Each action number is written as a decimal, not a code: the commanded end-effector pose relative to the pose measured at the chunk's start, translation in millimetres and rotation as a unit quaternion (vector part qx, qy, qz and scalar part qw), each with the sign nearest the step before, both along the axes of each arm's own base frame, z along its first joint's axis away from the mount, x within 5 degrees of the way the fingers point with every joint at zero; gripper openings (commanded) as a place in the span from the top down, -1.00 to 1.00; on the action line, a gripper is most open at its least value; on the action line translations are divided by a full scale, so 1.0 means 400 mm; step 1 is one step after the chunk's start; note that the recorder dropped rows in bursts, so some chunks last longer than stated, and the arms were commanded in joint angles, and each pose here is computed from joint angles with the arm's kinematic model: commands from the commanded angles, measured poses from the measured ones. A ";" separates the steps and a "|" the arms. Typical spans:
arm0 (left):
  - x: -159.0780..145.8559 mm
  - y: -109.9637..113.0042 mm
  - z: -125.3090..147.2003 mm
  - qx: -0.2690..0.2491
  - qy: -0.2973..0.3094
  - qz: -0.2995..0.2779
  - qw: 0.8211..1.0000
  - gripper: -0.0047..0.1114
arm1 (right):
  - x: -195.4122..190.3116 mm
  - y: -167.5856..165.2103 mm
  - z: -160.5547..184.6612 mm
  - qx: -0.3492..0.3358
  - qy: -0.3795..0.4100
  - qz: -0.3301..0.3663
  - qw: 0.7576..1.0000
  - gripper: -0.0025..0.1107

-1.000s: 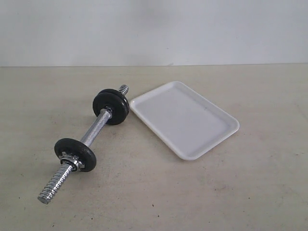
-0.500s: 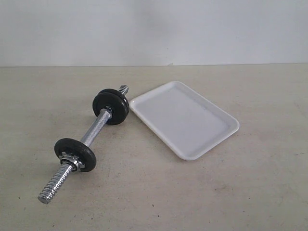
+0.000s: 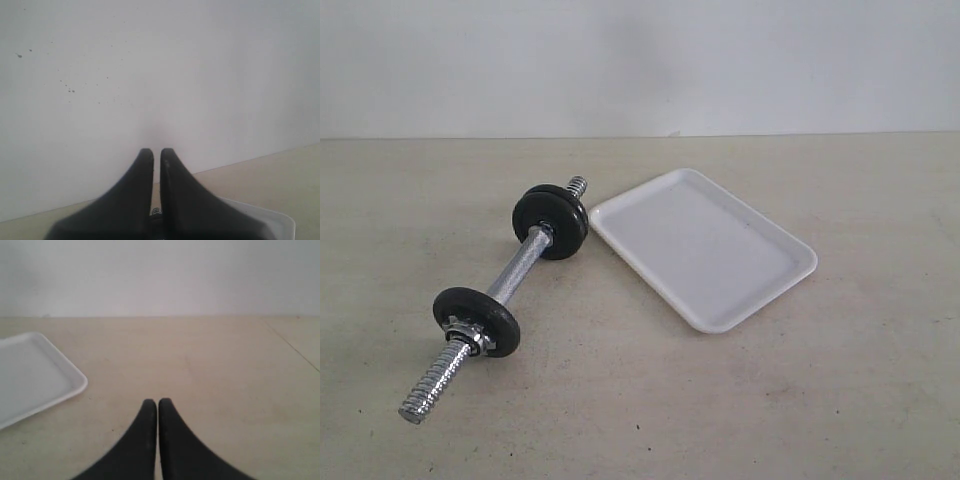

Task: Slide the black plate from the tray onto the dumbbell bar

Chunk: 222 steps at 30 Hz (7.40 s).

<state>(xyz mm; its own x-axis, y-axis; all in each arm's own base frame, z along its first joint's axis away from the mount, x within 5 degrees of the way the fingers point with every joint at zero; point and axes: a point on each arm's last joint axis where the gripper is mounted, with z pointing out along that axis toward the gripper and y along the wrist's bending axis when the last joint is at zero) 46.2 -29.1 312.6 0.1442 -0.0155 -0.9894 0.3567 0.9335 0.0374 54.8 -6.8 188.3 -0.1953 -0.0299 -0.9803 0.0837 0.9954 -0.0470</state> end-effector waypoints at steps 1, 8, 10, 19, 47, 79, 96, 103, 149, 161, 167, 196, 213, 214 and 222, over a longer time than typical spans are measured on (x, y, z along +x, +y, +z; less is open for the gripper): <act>-0.001 0.000 -0.001 -0.006 0.000 0.000 1.000 0.84 | -0.004 -0.008 -0.009 0.011 0.016 -0.031 0.999 0.96; -0.001 0.001 -0.001 -0.006 -0.001 0.001 1.000 0.84 | -0.004 -0.007 -0.009 0.007 0.016 -0.027 0.999 0.96; -0.001 0.001 -0.001 -0.006 -0.001 0.001 1.000 0.84 | -0.003 -0.004 -0.009 0.007 0.016 -0.017 1.000 0.96; -0.001 0.001 -0.001 -0.006 -0.001 0.001 1.000 0.84 | -0.002 0.002 -0.006 0.032 0.009 0.002 0.999 0.96; -0.027 0.023 0.016 -0.018 -0.054 0.045 0.997 0.84 | -0.002 0.002 -0.007 0.032 0.010 0.002 0.999 0.96; -0.001 0.089 -0.135 0.016 -0.045 0.254 0.966 0.84 | -0.002 0.002 -0.007 0.032 0.011 0.002 0.999 0.96; 0.025 0.091 -0.265 0.024 0.061 0.247 0.967 0.84 | -0.002 0.002 -0.007 0.032 0.011 0.002 0.999 0.96; 0.020 0.089 -0.317 0.042 0.172 0.239 0.955 0.84 | -0.002 0.002 -0.007 0.032 0.011 0.002 0.999 0.96; 0.020 0.093 -0.313 -0.012 0.171 0.256 0.951 0.84 | -0.002 0.002 -0.007 0.032 0.011 0.002 0.999 0.96; 0.020 0.093 -0.313 -0.011 0.170 0.256 0.951 0.84 | -0.002 0.002 -0.007 0.032 0.011 0.002 0.999 0.96; 0.020 0.093 -0.313 -0.011 0.170 0.256 0.951 0.84 | -0.002 0.002 -0.007 0.032 0.011 0.002 0.999 0.96; 0.020 0.093 -0.313 -0.011 0.170 0.256 0.951 0.84 | -0.003 0.002 -0.012 0.033 0.021 0.000 0.999 0.96; 0.021 0.080 -0.313 -0.002 0.171 0.212 0.962 0.84 | -0.003 0.002 -0.012 0.033 0.021 0.000 0.999 0.96; 0.021 0.080 -0.313 -0.002 0.171 0.212 0.962 0.84 | -0.003 0.002 -0.012 0.033 0.021 0.000 0.999 0.96; 0.021 0.080 -0.313 -0.002 0.171 0.210 0.963 0.84 | -0.003 0.002 -0.012 0.033 0.021 0.000 0.999 0.96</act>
<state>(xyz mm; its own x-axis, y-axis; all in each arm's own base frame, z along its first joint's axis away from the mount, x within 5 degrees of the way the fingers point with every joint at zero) 54.6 3.5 186.6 -0.2043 -0.0217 -0.9787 -0.0713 0.9974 -0.0072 53.8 -6.3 182.9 -0.2426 0.0425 -0.9692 0.0881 0.9959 0.0216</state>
